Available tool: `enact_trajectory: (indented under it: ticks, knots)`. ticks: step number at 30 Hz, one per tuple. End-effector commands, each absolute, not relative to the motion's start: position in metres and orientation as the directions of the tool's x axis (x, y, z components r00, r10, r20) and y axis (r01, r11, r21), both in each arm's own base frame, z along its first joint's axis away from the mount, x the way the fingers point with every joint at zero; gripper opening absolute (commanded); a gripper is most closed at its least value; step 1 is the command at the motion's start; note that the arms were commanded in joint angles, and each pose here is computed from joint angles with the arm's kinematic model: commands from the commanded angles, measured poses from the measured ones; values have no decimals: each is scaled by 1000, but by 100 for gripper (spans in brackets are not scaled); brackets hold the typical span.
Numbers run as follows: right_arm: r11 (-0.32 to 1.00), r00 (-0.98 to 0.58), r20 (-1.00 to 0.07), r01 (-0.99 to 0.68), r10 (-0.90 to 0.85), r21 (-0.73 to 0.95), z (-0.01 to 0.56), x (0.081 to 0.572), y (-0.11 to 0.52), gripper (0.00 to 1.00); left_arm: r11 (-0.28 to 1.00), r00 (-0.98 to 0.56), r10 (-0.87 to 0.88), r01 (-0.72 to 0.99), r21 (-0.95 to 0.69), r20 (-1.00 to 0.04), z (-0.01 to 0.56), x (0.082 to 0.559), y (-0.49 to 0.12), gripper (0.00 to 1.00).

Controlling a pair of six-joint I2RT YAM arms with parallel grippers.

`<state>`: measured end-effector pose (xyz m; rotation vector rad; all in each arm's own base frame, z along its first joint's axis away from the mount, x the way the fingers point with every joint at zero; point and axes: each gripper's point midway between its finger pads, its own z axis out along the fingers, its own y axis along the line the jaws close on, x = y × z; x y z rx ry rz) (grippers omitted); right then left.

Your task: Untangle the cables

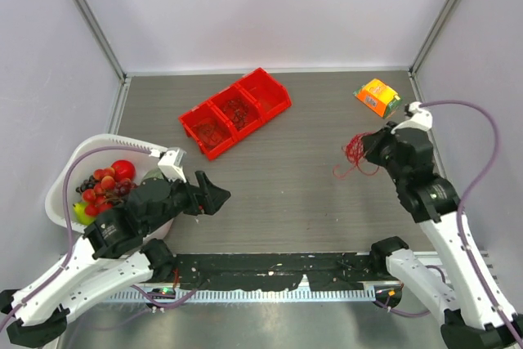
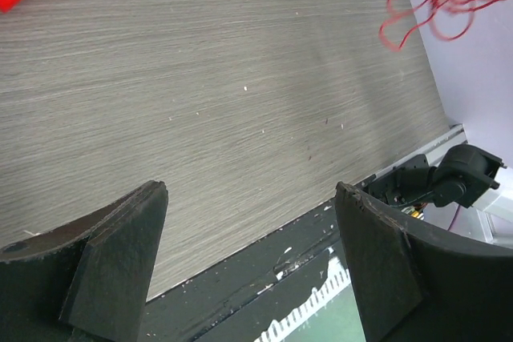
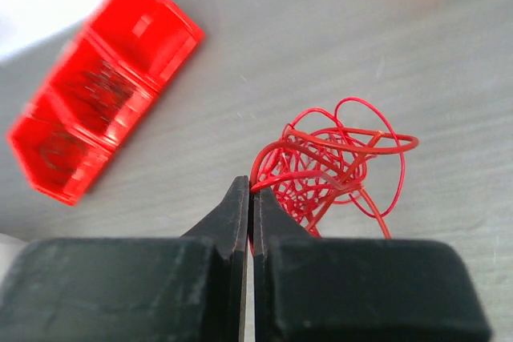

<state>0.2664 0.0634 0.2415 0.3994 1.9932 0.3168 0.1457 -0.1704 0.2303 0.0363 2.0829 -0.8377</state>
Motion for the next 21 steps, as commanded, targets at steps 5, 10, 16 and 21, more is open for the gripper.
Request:
enact_trajectory:
  ticks: [5, 10, 16, 21]
  knots:
    - [892, -371, -819, 60, 437, 449, 263, 260, 74, 1, 736, -628, -272, 352, -578, -729, 238, 149, -188, 89]
    - [748, -747, -574, -159, 335, 644, 174, 238, 162, 1, 676, -657, -291, 373, -636, -695, 234, 146, -205, 86]
    - [555, -894, -418, -270, 158, 787, 136, 197, 216, 11, 632, -766, -208, 369, -681, -608, 199, 142, -243, 82]
    - [641, -833, -529, -320, 160, 698, 149, 207, 205, 30, 606, -806, -165, 372, -703, -569, 185, 152, -277, 77]
